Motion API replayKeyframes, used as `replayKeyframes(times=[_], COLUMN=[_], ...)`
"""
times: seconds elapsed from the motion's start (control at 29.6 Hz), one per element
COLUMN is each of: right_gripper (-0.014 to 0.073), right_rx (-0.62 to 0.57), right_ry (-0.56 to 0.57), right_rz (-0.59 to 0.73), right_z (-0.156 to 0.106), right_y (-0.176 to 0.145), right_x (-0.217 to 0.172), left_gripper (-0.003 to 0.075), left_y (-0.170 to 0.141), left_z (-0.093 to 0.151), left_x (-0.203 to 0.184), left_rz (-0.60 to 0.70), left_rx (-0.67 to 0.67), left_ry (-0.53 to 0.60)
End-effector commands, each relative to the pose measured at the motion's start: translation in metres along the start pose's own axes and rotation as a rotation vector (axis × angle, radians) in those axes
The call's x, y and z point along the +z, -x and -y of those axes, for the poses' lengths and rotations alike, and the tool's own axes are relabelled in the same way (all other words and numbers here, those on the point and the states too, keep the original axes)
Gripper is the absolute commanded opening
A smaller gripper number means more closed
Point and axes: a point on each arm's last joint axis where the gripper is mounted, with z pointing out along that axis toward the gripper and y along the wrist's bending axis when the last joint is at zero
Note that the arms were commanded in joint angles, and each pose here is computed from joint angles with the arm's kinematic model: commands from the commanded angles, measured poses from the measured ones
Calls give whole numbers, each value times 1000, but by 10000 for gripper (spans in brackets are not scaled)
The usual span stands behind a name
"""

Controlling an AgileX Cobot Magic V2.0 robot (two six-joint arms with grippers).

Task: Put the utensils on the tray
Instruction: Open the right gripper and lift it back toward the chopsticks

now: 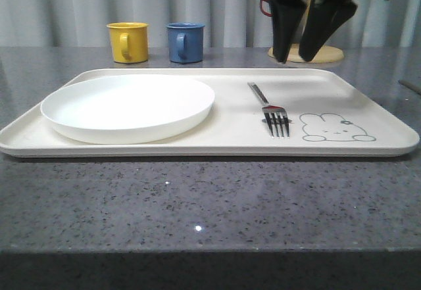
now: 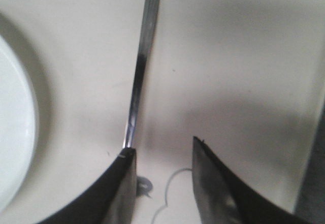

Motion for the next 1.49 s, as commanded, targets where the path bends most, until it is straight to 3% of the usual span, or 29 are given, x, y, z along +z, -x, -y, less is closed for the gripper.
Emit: replayKeyframes(times=[0.0, 0.34, 0.64, 0.88, 1.45], right_gripper=[307, 307, 307, 307, 307], right_rx=[-94, -32, 68, 127, 126], right_ry=[-9, -68, -152, -179, -176], right_rz=[88, 152, 52, 2, -109], right_z=[8, 61, 123, 156, 170], right_y=[-5, -31, -41, -42, -36], right_x=[-44, -58, -48, -39, 10], left_gripper=[335, 335, 335, 335, 335], left_y=[10, 10, 10, 11, 11], left_z=[1, 1, 1, 1, 1], left_x=[-7, -7, -7, -7, -7], left_rz=[86, 86, 86, 88, 88], left_rx=[-6, -6, -6, -6, -6], left_ry=[-8, -8, -8, -9, -9])
